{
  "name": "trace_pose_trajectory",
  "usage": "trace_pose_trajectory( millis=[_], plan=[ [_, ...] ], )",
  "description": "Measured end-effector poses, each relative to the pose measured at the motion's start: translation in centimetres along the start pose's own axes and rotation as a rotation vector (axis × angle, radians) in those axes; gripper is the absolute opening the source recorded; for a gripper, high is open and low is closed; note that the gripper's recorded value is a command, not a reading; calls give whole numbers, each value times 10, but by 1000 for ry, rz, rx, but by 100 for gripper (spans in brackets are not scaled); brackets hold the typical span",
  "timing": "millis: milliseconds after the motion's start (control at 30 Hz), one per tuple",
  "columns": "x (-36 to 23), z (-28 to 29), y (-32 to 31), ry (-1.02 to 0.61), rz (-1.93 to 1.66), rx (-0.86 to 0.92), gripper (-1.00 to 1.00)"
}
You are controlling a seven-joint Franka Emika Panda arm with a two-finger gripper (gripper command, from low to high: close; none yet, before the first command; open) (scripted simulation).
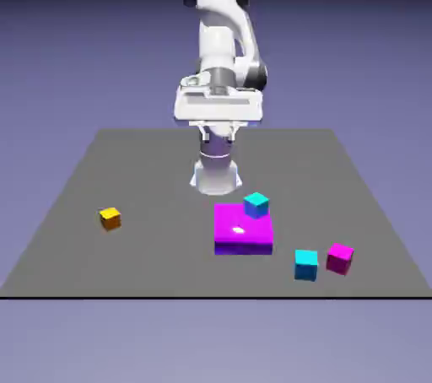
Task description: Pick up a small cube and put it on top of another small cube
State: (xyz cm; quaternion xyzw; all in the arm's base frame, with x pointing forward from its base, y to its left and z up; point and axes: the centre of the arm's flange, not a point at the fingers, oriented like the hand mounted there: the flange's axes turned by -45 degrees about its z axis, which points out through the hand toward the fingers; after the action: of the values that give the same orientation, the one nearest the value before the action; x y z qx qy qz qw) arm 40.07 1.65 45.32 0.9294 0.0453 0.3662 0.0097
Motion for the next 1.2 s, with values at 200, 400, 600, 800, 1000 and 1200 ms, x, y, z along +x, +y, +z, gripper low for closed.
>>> trace_pose_trajectory(
  millis=[200,400,600,800,1000,1200],
  plan=[
    [18,59,-62,-225,-190,47,0],
    [17,114,-135,-436,-380,92,0],
    [0,164,-206,-632,-558,128,0],
    [-29,204,-275,-810,-722,159,0],
    [-68,235,-339,-971,-871,185,0],
    [-97,251,-377,-1075,-960,199,0]
  ],
)
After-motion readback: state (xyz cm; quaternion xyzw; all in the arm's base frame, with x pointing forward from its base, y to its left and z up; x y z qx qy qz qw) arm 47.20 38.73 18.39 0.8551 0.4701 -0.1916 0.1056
